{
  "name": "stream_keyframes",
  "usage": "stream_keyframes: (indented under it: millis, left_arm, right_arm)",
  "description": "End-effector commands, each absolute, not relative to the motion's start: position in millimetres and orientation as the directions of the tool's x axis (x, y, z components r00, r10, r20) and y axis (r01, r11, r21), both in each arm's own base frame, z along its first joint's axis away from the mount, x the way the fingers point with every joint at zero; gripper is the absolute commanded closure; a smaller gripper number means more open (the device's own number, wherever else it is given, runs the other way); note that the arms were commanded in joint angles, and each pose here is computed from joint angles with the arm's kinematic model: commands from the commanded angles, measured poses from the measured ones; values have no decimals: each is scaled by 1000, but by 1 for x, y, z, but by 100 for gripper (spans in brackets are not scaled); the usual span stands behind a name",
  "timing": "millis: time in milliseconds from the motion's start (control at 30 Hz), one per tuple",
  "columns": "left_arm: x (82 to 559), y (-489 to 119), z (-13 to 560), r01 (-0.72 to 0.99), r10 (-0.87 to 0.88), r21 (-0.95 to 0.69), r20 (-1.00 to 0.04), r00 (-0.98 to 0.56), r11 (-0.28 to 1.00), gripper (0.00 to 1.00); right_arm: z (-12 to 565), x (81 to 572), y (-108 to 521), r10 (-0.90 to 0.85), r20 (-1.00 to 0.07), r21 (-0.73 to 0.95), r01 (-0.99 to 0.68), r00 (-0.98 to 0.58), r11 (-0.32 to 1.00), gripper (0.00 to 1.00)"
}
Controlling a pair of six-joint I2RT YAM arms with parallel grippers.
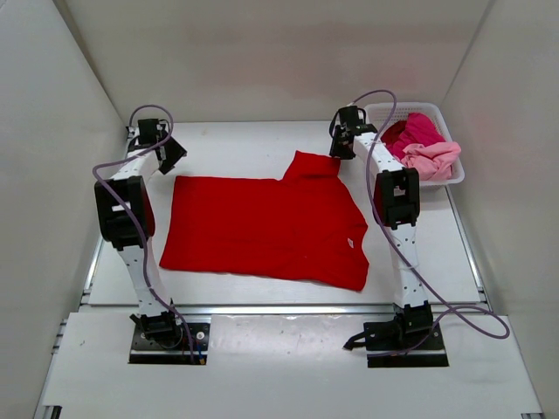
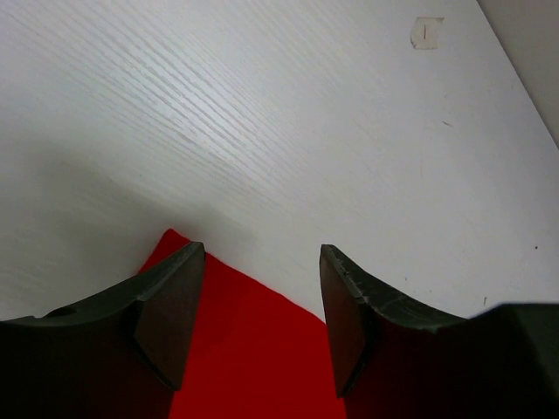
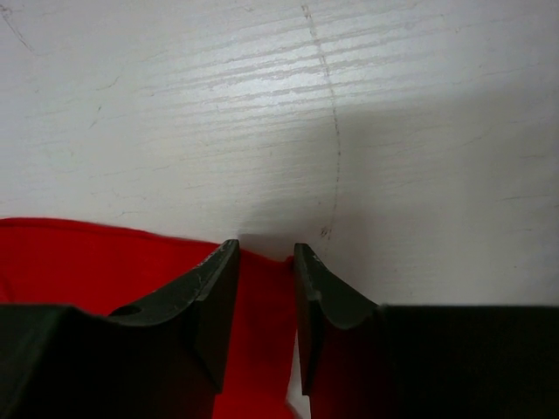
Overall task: Fold and stack the t-shirts
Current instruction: Pick up the 1/3-folded T-shirt from the center of the board.
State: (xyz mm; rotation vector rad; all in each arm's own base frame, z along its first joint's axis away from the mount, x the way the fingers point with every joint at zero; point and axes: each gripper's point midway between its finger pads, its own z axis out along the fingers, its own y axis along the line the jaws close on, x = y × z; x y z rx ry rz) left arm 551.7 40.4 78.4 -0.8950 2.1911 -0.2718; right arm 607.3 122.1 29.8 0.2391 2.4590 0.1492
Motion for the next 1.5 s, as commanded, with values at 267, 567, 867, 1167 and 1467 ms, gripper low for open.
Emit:
stream_keyframes:
  millis: [267,567,867,1167,1467]
  left_arm:
    - [519,60,58,-547,-596,-287,-584,-551,787,34]
    - [512,58,39,-546,-559,-219,-575,-598,809,37]
    - [510,48,28,-532,-543,-204,-563,-623,822,47]
    - [528,52,23,-582,-573,-183,-548,-609,793,45]
    - [530,55,17,-590,-591,-191,-518,-618,785,84]
  right_arm:
    - [34,598,136,232,-568,218,127,-790,968,68]
    - [40,600,131,243,-575,224,136,-781,965,81]
    - [44,601,131,245,-576,235,130,-779,963,83]
    - [58,597,133,231,-586,233,111,-777,966,86]
    - [76,594,149,221,-603,239,90,-767,967,86]
